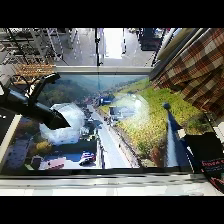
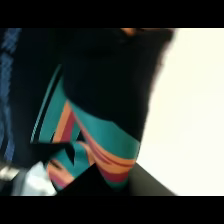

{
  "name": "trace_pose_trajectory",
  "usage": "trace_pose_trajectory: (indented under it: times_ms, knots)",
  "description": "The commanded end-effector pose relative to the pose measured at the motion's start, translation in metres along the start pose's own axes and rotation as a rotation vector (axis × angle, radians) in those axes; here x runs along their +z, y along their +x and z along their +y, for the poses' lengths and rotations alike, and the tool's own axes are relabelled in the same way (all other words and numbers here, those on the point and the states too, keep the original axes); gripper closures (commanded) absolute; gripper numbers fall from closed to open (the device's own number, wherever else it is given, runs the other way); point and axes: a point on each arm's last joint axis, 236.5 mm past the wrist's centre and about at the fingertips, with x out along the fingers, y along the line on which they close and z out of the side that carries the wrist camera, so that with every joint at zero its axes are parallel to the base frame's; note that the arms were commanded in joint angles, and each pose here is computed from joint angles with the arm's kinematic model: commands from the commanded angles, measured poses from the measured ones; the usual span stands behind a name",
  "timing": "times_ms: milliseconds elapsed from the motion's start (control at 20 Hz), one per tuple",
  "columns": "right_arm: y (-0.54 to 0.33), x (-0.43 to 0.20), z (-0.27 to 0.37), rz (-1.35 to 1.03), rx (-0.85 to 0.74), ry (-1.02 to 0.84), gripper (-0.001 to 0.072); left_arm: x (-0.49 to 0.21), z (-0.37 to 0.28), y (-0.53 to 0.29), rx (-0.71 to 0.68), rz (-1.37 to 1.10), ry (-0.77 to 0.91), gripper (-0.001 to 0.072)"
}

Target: Fold the clothes and pants, and hang the long-sleeved shirts on hangers.

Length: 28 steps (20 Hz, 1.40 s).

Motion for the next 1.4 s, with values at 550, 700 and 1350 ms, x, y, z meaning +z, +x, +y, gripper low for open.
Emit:
trace_pose_trajectory:
  times_ms: [550,700,1350]
  knots:
    - [-0.02,0.039,0.021,-0.151,0.049,0.08,0.0017,-0.012,0.034,-0.003,0.139,0.046,-0.104,0.07]
    - [-0.057,0.032,0.174,-0.132,0.567,-0.074,0.0079,-0.044,0.138,-0.049,0.601,0.105,-0.251,0.0699]
    - [-0.056,-0.097,0.48,-0.593,0.563,-1.084,0.0204,-0.061,0.24,-0.143,0.94,-0.212,-0.636,0.0699]
